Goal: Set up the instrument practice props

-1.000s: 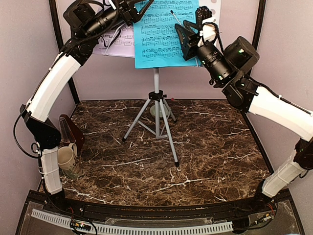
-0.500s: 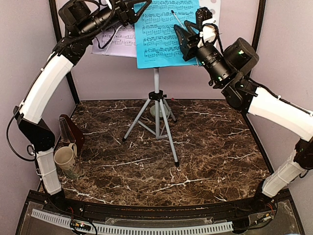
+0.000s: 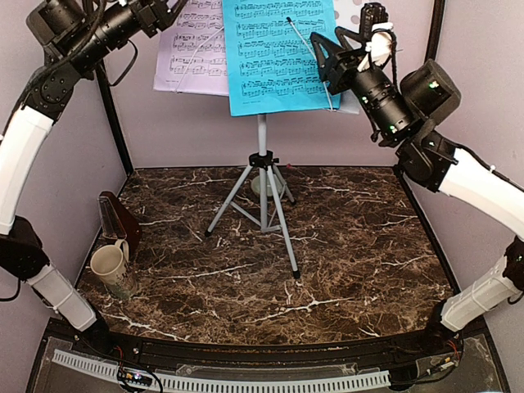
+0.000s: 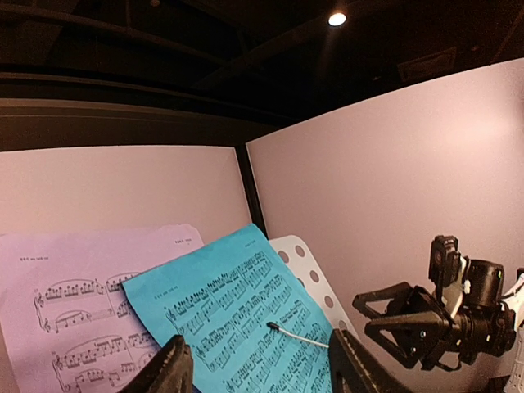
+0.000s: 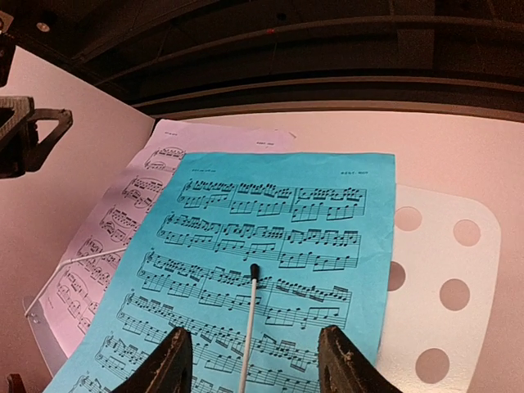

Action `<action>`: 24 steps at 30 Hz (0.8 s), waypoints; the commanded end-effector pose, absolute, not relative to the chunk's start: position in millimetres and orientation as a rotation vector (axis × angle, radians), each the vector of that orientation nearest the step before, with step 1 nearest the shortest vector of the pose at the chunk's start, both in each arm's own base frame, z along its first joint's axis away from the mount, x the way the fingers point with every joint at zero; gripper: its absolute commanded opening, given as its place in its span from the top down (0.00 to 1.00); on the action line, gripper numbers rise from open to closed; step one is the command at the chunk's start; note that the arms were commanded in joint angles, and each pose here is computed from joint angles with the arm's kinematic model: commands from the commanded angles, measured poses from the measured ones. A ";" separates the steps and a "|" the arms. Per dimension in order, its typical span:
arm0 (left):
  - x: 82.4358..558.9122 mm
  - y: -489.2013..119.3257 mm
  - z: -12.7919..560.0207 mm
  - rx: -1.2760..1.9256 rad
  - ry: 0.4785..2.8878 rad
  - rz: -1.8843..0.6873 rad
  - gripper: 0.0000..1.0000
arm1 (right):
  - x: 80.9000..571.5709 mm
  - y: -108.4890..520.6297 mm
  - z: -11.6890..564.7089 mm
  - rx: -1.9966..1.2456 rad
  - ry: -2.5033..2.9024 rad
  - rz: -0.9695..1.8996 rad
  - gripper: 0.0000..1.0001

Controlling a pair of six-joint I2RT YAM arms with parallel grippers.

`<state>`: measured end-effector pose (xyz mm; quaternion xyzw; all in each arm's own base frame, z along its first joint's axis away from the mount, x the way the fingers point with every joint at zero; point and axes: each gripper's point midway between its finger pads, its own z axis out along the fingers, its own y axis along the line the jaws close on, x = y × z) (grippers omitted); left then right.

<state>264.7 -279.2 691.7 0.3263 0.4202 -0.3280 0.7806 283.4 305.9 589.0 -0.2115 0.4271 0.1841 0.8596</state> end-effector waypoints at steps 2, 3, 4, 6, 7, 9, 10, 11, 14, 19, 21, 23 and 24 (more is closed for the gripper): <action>246.5 -284.6 654.9 0.709 1.022 -0.789 0.45 | 277.1 279.0 602.0 -0.338 0.953 0.446 0.45; 245.9 -284.9 647.4 0.701 1.047 -0.796 0.46 | 278.9 276.9 601.2 -0.326 0.975 0.448 0.45; 247.6 -285.3 638.5 0.686 1.080 -0.802 0.47 | 281.0 273.9 599.6 -0.310 1.002 0.450 0.44; 252.2 -287.8 617.5 0.665 1.142 -0.819 0.50 | 284.3 269.0 592.9 -0.289 1.056 0.454 0.43; 251.9 -289.4 610.0 0.657 1.163 -0.830 0.50 | 285.1 266.3 589.9 -0.281 1.078 0.456 0.43; 252.1 -295.9 594.0 0.656 1.202 -0.857 0.50 | 287.0 260.4 582.6 -0.259 1.129 0.467 0.40; 249.5 -300.4 585.7 0.678 1.210 -0.879 0.45 | 287.5 258.0 579.8 -0.252 1.150 0.475 0.40; 248.7 -301.3 582.5 0.666 1.210 -0.903 0.40 | 287.3 256.7 576.3 -0.251 1.174 0.487 0.38; 252.8 -300.8 572.1 0.613 1.262 -0.937 0.39 | 285.7 250.8 570.3 -0.241 1.225 0.518 0.36; 267.7 -299.5 553.2 0.513 1.353 -0.926 0.40 | 283.0 245.8 563.5 -0.253 1.275 0.589 0.38; 273.2 -301.9 547.5 0.493 1.386 -0.916 0.41 | 286.9 243.8 558.7 -0.250 1.297 0.599 0.39; 277.0 -304.2 544.3 0.470 1.410 -0.921 0.44 | 290.8 242.5 555.4 -0.249 1.314 0.612 0.40; 279.0 -305.3 542.2 0.462 1.423 -0.919 0.45 | 292.1 242.7 553.6 -0.249 1.321 0.622 0.41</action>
